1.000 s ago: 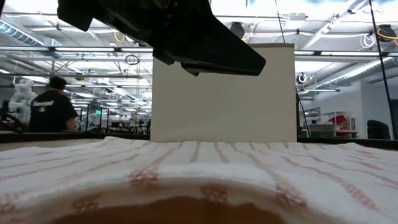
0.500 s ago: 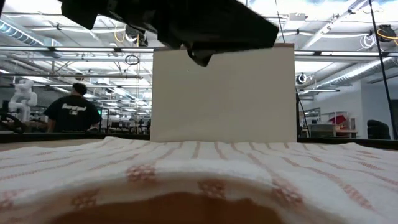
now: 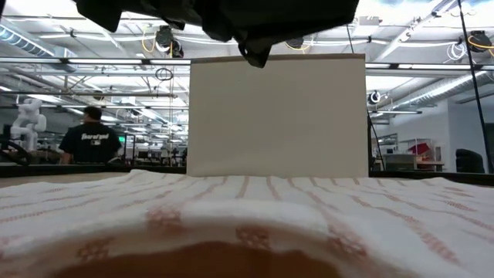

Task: Fold towel
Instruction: Fold the white towel

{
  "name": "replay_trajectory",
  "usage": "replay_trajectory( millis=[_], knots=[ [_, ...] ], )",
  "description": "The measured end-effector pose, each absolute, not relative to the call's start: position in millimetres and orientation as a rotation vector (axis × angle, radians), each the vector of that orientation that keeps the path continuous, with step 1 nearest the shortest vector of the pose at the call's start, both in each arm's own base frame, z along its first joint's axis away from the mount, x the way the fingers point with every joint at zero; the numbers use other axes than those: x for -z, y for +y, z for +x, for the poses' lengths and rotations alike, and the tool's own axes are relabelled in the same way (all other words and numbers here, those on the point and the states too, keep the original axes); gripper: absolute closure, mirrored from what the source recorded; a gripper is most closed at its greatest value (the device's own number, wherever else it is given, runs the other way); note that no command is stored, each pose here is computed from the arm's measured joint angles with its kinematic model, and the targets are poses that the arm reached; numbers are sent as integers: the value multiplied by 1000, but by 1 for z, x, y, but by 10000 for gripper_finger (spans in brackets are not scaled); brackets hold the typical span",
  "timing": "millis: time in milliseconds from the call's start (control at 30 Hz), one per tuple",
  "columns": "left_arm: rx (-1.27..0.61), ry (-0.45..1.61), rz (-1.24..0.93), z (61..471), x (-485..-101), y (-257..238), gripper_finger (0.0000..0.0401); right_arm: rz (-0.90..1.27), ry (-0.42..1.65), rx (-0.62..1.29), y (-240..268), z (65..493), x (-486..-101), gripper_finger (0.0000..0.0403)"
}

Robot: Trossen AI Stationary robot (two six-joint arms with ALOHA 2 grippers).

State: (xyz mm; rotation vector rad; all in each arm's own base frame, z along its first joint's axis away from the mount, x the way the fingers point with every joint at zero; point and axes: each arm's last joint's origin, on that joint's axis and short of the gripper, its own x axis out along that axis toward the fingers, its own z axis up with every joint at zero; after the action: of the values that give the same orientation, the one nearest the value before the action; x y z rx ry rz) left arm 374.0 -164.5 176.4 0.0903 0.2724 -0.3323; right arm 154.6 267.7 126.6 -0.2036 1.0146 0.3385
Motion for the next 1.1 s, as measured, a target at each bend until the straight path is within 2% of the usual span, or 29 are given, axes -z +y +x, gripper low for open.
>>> replay_trajectory(
  millis=[100,300,533,667,933,1100],
  knots=[
    [344,247,103,373,-179,-168,348,-205,996,-331,261,152,-140,393],
    [346,217,102,374,-181,-168,348,-186,818,-275,246,152,-186,400],
    [321,169,105,381,-192,-166,343,-229,700,-230,219,174,-216,401],
    [265,166,85,384,-196,-162,318,-270,684,-197,205,192,-218,402],
    [249,202,30,385,-193,-159,245,-282,691,-107,181,216,-219,403],
    [207,207,20,387,-192,-153,232,-286,652,-89,173,227,-222,403]
  ],
)
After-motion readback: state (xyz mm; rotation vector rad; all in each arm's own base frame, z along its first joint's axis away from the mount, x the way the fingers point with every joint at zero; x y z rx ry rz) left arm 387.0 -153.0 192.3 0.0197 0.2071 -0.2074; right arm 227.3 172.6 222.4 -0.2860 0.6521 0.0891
